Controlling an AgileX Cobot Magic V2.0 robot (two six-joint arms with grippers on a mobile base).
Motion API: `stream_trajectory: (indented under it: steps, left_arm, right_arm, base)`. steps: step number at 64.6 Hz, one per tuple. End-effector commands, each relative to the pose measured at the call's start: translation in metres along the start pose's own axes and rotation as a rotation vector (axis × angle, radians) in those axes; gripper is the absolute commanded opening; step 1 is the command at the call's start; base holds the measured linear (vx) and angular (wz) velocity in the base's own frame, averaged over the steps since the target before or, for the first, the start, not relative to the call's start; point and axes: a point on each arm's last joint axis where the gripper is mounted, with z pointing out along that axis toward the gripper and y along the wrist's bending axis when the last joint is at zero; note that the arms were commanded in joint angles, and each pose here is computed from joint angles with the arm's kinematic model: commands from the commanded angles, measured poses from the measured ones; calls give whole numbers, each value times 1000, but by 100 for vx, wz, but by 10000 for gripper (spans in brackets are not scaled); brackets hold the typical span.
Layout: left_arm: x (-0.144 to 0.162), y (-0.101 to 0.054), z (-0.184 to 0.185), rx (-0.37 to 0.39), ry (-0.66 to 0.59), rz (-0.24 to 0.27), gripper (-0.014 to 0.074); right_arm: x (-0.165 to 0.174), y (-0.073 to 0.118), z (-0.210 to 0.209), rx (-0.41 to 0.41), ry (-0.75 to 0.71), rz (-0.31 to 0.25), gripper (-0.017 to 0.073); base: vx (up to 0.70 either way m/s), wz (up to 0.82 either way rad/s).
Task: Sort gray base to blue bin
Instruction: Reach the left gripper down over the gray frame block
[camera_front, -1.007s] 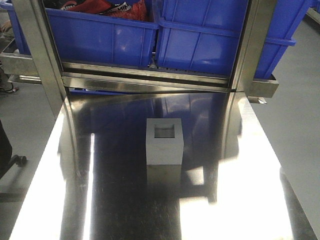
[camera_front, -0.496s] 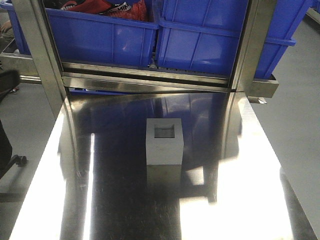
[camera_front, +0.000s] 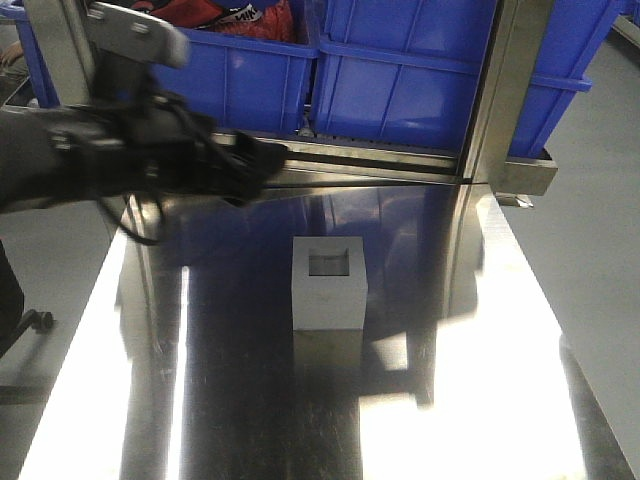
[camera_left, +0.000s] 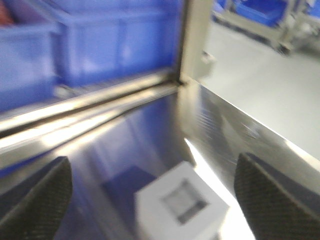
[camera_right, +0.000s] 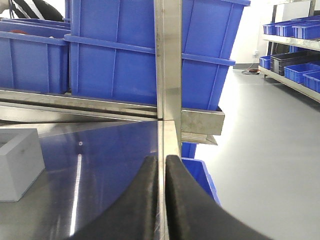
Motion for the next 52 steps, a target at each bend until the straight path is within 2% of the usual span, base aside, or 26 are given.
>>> stream_trajectory:
  steps: [1, 10, 16, 22, 27, 41, 52]
  left_arm:
    - [-21, -18, 11, 21, -65, -7, 619]
    - [-21, -30, 44, 28, 9, -45, 611]
    - [-17, -27, 63, -16, 84, -141, 610]
    - [-12, -20, 78, -79, 160, -203, 608]
    - [-6, -16, 91, -117, 208, -216, 607]
    - [20, -12, 121, -143, 290, -306, 608]
    - [37, -5, 139, -163, 325, -342, 608]
  right_arm:
    - [-7, 0, -1, 0, -81, -13, -4]
    - [-7, 0, -1, 0, -81, -13, -4]
    - [-7, 0, -1, 0, -81, -13, -4]
    - [-7, 0, -1, 0, -81, -13, -4]
    - [-7, 0, -1, 0, -81, -13, -4]
    - [-7, 0, -1, 0, -81, -13, -4]
    - [-7, 0, -1, 0, -81, -13, -4]
  base:
    - [0, 0]
    - [0, 0]
    - [0, 0]
    - [0, 0]
    - [0, 0]
    - [0, 0]
    - [0, 0]
